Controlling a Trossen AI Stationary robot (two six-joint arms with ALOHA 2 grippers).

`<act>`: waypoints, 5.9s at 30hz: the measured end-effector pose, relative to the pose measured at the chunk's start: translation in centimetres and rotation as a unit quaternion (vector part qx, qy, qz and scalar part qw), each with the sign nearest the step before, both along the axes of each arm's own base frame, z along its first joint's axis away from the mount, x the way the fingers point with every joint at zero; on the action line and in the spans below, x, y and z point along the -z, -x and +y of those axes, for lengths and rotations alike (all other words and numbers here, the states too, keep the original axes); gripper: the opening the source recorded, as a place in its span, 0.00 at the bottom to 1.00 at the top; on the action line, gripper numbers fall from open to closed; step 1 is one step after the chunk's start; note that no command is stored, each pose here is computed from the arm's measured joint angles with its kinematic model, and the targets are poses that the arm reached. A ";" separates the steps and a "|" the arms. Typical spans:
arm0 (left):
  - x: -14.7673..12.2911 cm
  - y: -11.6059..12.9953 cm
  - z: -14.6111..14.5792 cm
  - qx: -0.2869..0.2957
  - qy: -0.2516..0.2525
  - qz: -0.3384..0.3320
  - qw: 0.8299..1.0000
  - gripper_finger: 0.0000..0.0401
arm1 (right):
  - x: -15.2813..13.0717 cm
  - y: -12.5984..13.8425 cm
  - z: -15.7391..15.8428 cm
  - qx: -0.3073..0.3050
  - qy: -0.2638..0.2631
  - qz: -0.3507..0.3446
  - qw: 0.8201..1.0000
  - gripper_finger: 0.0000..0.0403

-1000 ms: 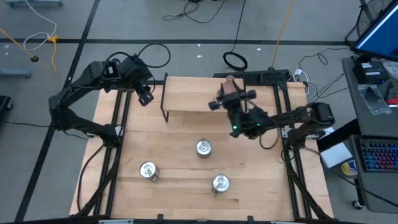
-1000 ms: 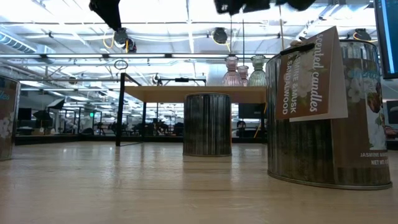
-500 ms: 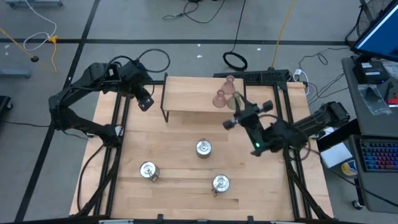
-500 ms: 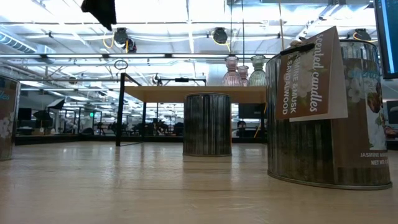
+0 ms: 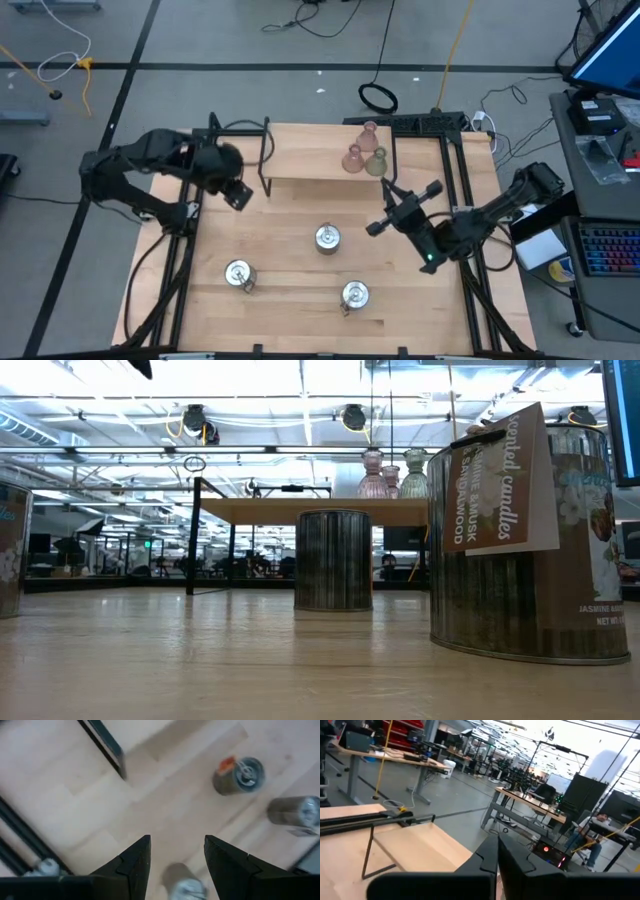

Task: Pick & Place candle stick holders
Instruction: Put the left scented candle on the shelf

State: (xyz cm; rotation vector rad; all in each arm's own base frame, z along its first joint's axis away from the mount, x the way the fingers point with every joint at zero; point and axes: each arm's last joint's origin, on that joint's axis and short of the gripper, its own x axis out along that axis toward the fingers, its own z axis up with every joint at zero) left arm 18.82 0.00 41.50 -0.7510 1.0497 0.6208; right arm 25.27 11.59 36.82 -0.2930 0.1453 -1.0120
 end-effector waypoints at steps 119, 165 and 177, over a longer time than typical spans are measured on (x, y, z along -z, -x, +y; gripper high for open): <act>17.9 -1.1 -14.3 -0.149 0.161 0.190 0.957 0.98 | 3.9 4.9 -0.9 -0.030 -0.063 -0.083 0.994 0.00; 17.9 -0.9 -14.6 -0.129 0.136 0.170 0.967 1.00 | 3.8 4.9 -0.9 -0.030 -0.062 -0.080 0.994 0.00; 17.8 -0.5 -15.4 -0.142 0.140 0.156 0.968 1.00 | 3.9 4.9 -0.9 -0.029 -0.061 -0.080 0.994 0.00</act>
